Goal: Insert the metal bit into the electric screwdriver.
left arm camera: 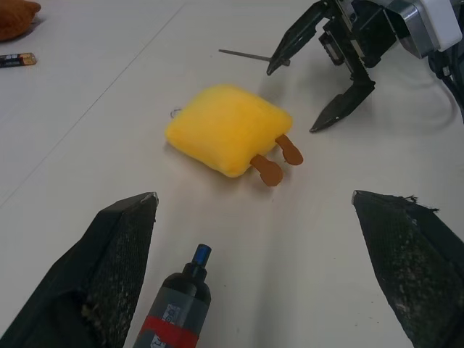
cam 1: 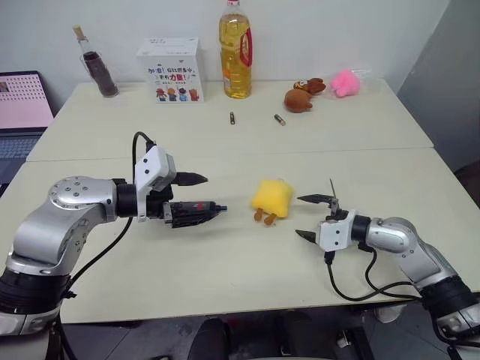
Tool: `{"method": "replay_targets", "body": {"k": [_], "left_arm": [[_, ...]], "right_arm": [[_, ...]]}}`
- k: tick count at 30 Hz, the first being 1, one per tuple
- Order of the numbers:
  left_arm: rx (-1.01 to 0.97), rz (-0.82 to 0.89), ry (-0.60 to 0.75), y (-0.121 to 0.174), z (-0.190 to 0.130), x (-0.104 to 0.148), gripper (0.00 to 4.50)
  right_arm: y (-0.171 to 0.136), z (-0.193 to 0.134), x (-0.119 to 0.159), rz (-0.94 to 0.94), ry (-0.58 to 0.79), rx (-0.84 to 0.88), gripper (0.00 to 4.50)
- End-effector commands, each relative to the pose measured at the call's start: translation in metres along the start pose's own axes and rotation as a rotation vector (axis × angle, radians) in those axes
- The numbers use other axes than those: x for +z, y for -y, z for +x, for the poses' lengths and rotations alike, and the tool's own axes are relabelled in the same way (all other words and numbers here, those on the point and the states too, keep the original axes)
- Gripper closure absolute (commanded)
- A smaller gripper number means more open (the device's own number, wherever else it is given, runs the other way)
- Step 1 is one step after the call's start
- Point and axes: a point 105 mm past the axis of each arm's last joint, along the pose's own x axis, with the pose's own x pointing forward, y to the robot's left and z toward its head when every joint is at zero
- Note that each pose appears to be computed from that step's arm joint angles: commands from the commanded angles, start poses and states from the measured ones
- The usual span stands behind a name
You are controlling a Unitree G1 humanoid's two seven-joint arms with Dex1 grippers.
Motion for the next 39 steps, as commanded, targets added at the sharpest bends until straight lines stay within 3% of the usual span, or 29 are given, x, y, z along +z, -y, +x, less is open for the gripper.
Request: {"method": "replay_targets", "body": {"k": [1,14,18,27,31,33,37,39], "left_arm": [[-0.004,0.028,0.020,0.002,0.001,0.006,0.01],[0.013,0.017,0.041,0.007,0.006,0.006,0.01],[0.021,0.018,0.048,0.007,0.007,0.008,0.00],[0.032,0.025,0.070,0.004,0.011,0.013,0.00],[0.028,0.032,0.077,0.002,0.013,0.015,0.00],[0.040,0.041,0.093,-0.003,0.012,0.020,0.00],[0.076,0.052,0.156,-0.015,0.014,0.037,0.00],[0.069,0.059,0.174,-0.015,0.019,0.041,0.00]], "right_arm": [[0.004,0.016,-0.005,-0.068,-0.022,-0.011,0.00],[0.022,0.047,-0.007,-0.140,-0.003,-0.063,0.00],[0.025,0.049,-0.005,-0.141,0.014,-0.066,0.70],[0.027,0.048,-0.003,-0.137,0.039,-0.076,2.81],[0.042,0.041,-0.002,-0.117,0.042,-0.148,3.76],[0.070,0.033,-0.004,-0.065,0.024,-0.276,4.11],[0.138,0.012,-0.030,0.047,-0.089,-0.522,4.11],[0.158,0.008,-0.048,0.043,-0.178,-0.551,4.11]]}}
